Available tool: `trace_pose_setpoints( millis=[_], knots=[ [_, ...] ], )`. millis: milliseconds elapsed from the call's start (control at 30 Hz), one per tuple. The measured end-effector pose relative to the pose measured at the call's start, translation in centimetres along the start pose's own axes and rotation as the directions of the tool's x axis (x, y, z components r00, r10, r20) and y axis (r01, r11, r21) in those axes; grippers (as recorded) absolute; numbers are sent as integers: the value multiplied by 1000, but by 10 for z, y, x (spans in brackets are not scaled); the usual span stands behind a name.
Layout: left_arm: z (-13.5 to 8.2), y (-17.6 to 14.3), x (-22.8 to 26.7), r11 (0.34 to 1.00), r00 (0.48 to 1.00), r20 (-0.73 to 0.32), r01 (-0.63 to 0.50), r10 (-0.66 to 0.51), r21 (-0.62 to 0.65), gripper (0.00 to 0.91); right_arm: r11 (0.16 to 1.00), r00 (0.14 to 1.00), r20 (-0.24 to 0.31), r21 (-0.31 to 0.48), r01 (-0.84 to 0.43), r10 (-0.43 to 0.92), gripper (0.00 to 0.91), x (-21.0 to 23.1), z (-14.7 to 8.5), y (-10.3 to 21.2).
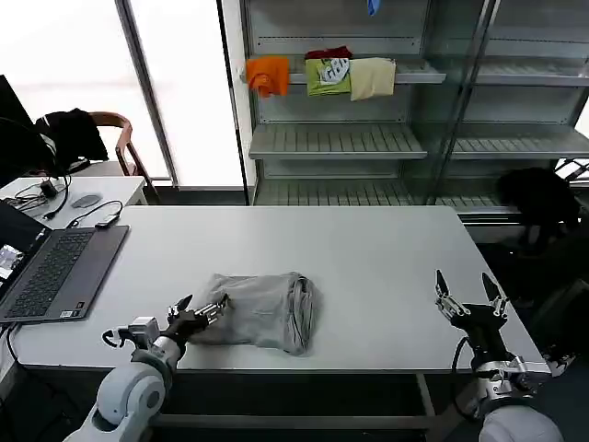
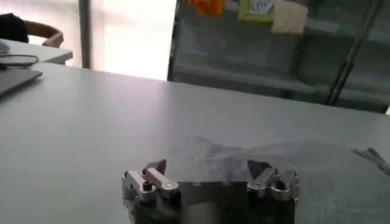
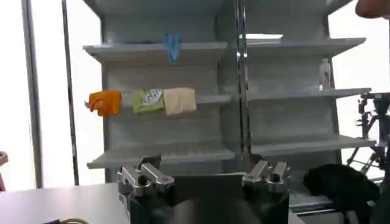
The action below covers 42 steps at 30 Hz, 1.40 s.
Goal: Fold and organize the clothes.
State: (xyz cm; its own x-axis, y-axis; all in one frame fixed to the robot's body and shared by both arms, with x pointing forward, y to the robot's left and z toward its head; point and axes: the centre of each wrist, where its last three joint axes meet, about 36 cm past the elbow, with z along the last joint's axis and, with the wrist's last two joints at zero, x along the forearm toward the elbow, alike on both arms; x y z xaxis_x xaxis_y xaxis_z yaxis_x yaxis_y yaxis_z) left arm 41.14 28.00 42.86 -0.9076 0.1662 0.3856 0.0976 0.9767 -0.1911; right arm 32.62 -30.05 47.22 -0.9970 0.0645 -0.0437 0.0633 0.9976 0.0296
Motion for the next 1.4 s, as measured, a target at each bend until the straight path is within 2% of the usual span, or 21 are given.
trace_pose_setpoints(
  millis=[433,467,500,533,600,633,1200,1400],
  knots=[
    [14,6,-7,998,998,-29,-48,50,44,907,1000,1000,-2,1,3,-3,907,2,0,1],
    [15,6,-8,998,998,-30,-51,52,46,877,1000,1000,-2,1,3,-3,907,2,0,1],
    [16,5,-8,997,998,-31,-54,56,48,766,1000,1000,-2,1,3,-3,907,2,0,1],
    [18,5,-9,997,998,-31,-57,58,49,544,1000,1000,-2,1,3,-3,907,2,0,1],
    [19,3,-9,997,997,-29,-64,65,52,252,1000,1000,-1,1,3,-3,907,2,0,1],
    [20,3,-9,996,997,-28,-66,68,52,30,1000,1000,-1,1,3,-3,907,1,0,1],
    [27,-1,-11,997,997,-18,-78,78,24,0,1000,1000,6,-3,6,-6,907,0,-1,2],
    [20,0,-7,997,997,17,-71,71,9,0,1000,1000,10,-8,8,-8,907,-2,-1,4]
  ],
)
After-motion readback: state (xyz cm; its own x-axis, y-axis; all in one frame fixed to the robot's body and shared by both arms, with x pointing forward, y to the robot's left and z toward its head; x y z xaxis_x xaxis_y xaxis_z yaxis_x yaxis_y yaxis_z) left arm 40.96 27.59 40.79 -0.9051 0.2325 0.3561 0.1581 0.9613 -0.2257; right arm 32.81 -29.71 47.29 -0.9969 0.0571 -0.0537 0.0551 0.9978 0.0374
